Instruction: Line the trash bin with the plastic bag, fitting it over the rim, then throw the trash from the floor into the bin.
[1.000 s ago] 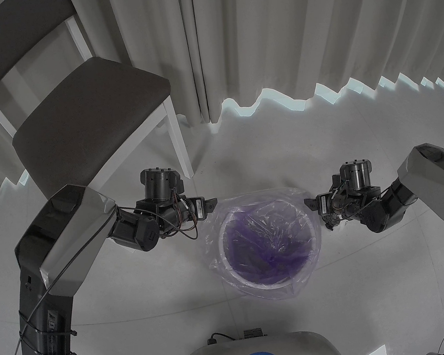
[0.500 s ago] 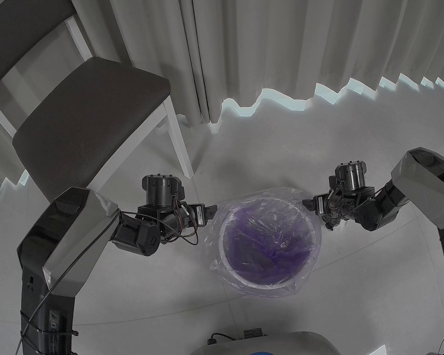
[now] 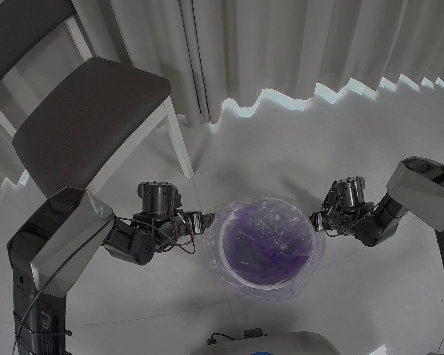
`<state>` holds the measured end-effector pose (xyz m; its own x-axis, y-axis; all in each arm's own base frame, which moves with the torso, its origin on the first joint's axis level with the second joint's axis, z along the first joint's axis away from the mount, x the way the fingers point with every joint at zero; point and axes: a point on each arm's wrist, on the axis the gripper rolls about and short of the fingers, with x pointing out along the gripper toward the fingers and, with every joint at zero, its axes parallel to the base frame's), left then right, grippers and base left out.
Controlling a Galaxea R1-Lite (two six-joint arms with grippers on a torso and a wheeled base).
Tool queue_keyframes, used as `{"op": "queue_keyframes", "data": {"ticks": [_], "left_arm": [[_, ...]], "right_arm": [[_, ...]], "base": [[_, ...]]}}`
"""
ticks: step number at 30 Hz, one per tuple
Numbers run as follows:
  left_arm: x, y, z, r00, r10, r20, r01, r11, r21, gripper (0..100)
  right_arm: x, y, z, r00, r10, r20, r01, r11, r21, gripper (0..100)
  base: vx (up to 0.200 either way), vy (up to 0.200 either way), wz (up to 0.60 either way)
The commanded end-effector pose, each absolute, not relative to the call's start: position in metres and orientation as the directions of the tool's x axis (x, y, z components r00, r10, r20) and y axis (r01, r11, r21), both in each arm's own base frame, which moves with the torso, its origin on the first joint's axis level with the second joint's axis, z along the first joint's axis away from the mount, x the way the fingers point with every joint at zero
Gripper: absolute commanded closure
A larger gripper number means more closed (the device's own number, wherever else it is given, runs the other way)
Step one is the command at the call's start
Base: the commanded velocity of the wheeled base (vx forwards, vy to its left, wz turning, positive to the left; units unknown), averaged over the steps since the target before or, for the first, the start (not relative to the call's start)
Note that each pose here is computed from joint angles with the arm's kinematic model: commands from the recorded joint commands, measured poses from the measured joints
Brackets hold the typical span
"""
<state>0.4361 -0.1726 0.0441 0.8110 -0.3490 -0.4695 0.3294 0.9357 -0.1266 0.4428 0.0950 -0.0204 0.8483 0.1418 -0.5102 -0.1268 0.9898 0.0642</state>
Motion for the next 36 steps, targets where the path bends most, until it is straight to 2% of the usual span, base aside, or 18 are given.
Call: {"op": "queue_keyframes", "data": {"ticks": [1, 7, 16, 24, 36], "left_arm": [[0.432, -0.17, 0.05, 0.816, -0.35, -0.46, 0.329, 0.936, -0.128, 0], [0.427, -0.157, 0.07, 0.837, -0.339, -0.43, 0.311, 0.941, -0.137, 0], [0.409, -0.15, 0.072, 0.821, -0.34, -0.459, 0.311, 0.94, -0.14, 0], [0.389, -0.153, 0.034, 0.783, -0.355, -0.511, 0.33, 0.933, -0.143, 0], [0.384, -0.15, 0.016, 0.774, -0.348, -0.529, 0.329, 0.935, -0.134, 0]], "right_arm": [[0.439, 0.098, -0.019, 0.847, 0.148, -0.511, -0.127, 0.989, 0.075, 0], [0.435, 0.086, 0.03, 0.876, 0.133, -0.464, -0.106, 0.991, 0.084, 0], [0.419, 0.076, 0.051, 0.852, 0.114, -0.511, -0.085, 0.993, 0.079, 0], [0.385, 0.085, 0.02, 0.774, 0.13, -0.619, -0.113, 0.991, 0.066, 0], [0.371, 0.087, -0.015, 0.757, 0.125, -0.642, -0.116, 0.992, 0.056, 0]], "base": [[0.0, 0.0, 0.0], [0.0, 0.0, 0.0], [0.0, 0.0, 0.0], [0.0, 0.0, 0.0], [0.0, 0.0, 0.0]]}}
